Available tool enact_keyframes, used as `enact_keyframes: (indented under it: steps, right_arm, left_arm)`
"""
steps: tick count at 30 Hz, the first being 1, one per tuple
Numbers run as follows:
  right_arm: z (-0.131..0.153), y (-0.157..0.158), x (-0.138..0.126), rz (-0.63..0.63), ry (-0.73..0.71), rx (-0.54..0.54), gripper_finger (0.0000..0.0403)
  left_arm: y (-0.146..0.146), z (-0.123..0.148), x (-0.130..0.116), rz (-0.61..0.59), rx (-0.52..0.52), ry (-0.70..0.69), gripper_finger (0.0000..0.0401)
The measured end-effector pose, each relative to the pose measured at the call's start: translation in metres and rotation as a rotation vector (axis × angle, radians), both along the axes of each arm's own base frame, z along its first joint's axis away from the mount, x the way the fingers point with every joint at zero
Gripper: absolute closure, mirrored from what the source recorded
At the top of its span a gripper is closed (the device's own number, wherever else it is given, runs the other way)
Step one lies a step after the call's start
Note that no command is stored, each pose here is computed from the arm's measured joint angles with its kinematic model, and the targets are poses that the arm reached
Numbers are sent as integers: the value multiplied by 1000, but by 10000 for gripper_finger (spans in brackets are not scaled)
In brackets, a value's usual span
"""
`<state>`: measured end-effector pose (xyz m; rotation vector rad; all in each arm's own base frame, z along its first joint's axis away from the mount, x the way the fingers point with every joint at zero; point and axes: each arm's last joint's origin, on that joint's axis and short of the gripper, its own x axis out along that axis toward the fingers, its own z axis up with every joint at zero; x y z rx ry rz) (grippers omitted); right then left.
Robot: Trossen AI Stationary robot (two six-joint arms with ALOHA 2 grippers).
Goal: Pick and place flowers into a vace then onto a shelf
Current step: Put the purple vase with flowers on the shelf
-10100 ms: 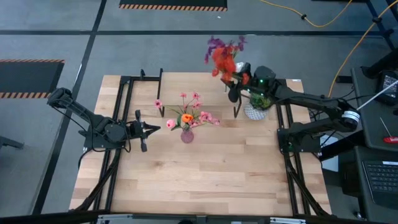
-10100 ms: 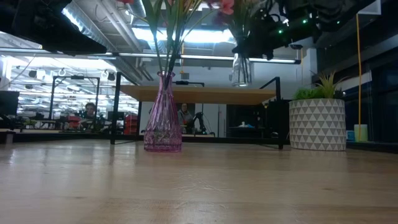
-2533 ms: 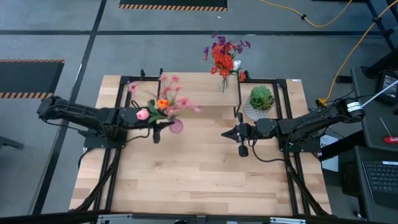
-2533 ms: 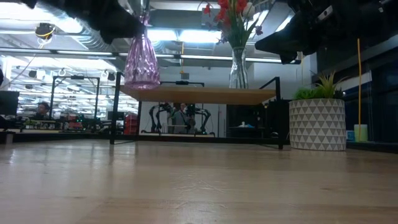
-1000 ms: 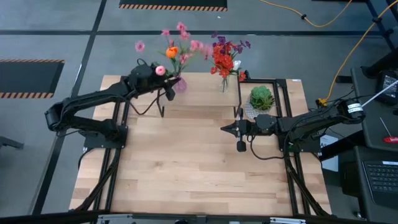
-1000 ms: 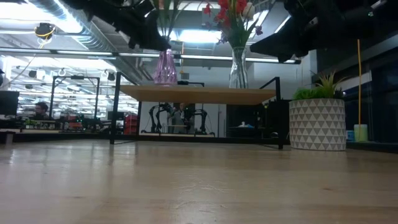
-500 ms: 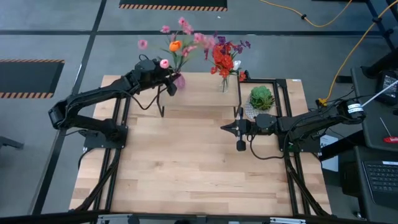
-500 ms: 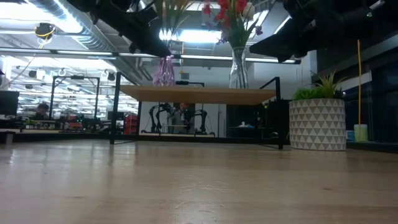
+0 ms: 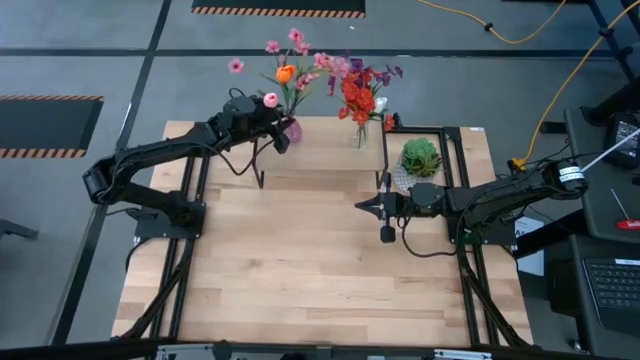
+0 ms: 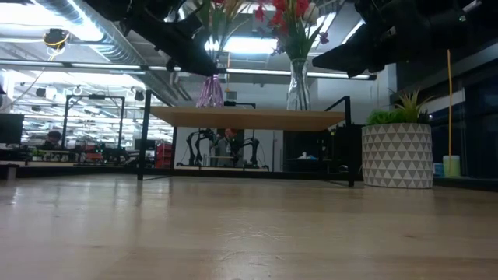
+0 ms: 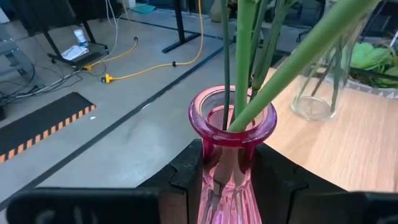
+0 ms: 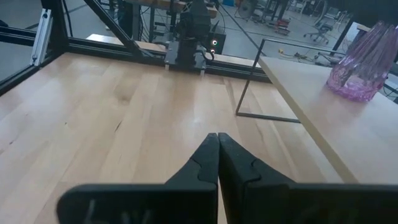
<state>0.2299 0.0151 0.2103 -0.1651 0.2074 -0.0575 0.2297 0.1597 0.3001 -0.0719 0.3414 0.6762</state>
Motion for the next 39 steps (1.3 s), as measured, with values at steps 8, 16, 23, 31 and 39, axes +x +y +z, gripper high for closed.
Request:
enact_keyframes:
  steps: [8, 16, 23, 31, 39]
  right_arm:
    - [0, 0, 0, 0, 2, -4, 400]
    - [0, 0, 0, 4, 4, -21, 400]
    - [0, 0, 0, 4, 4, -21, 400]
    - [0, 0, 0, 4, 4, -21, 400]
    - [0, 0, 0, 4, 4, -21, 400]
  left_arm:
    - [0, 0, 0, 7, -18, -10, 298]
    - [-2, 1, -2, 7, -22, -10, 297]
    - [-6, 7, -8, -2, -22, -27, 295]
    - [-7, 5, -8, -8, -37, -7, 294]
    - [-7, 5, -8, -29, -34, -7, 293]
